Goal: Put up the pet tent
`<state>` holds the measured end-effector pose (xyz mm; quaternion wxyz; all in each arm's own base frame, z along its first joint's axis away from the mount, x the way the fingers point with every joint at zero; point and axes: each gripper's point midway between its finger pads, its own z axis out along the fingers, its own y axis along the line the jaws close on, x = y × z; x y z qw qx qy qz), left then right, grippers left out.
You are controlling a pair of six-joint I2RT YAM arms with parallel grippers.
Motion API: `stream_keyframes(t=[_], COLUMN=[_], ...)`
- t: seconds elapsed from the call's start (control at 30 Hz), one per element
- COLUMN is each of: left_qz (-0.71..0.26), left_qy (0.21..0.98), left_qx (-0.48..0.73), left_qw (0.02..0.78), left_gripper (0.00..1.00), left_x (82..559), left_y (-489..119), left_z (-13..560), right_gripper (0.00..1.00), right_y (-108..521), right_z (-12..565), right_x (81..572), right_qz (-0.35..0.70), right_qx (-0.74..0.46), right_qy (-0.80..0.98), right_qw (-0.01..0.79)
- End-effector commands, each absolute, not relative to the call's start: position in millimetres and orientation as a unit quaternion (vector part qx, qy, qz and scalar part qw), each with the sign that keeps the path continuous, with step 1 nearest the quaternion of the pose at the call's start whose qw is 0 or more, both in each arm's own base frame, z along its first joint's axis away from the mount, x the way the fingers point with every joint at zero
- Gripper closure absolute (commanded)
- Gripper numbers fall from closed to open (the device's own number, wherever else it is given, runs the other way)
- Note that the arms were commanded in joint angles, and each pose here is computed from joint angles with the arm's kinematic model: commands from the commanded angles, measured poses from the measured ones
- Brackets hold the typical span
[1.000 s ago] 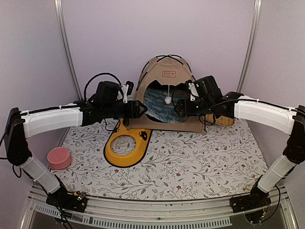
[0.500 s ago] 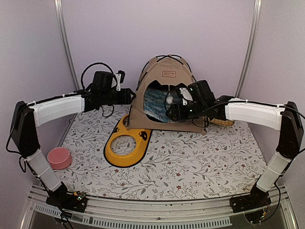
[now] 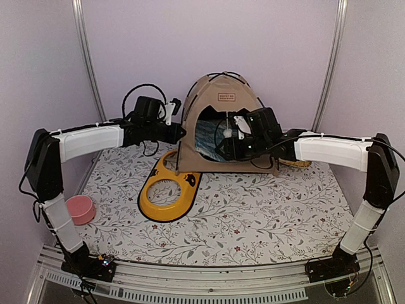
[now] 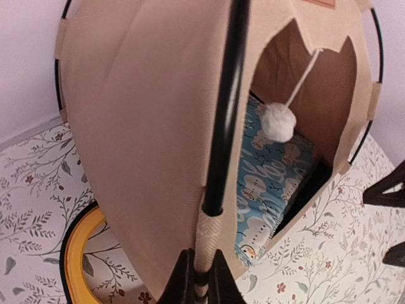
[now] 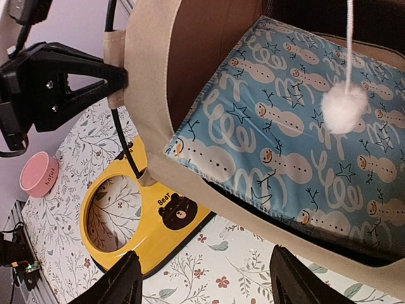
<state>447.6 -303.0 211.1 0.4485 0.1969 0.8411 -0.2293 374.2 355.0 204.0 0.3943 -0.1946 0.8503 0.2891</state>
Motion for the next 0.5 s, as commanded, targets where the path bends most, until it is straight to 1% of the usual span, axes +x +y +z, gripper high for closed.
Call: stream_keyframes(t=[0.0,0.13,0.33,0.47], left_qz=[-0.258,-0.273,-0.301,-0.317], left_qy=[0.822,0.814,0.812,0.804], left_qx=[0.24,0.252,0.266,0.278], left_qw=[0.448,0.446,0.424,0.419], left_gripper=[1.0,1.0,1.0,1.0], left_x=[410.8,383.3,350.8,336.5], left_y=[-321.5,-317.9,-314.4,-314.7], left_z=[235.3,243.1,233.7,235.1], right_gripper=[0.3,0.33,0.41,0.42], right_y=[372.0,378.1,398.1,414.2], right_z=[197.4,183.2,160.4,140.5], right_x=[378.3,382.3,380.6,378.9], right_qz=[0.298,0.297,0.314,0.319], right_qx=[-0.221,-0.223,-0.234,-0.245], right_qy=[0.84,0.844,0.848,0.851], right_qw=[0.396,0.386,0.358,0.338])
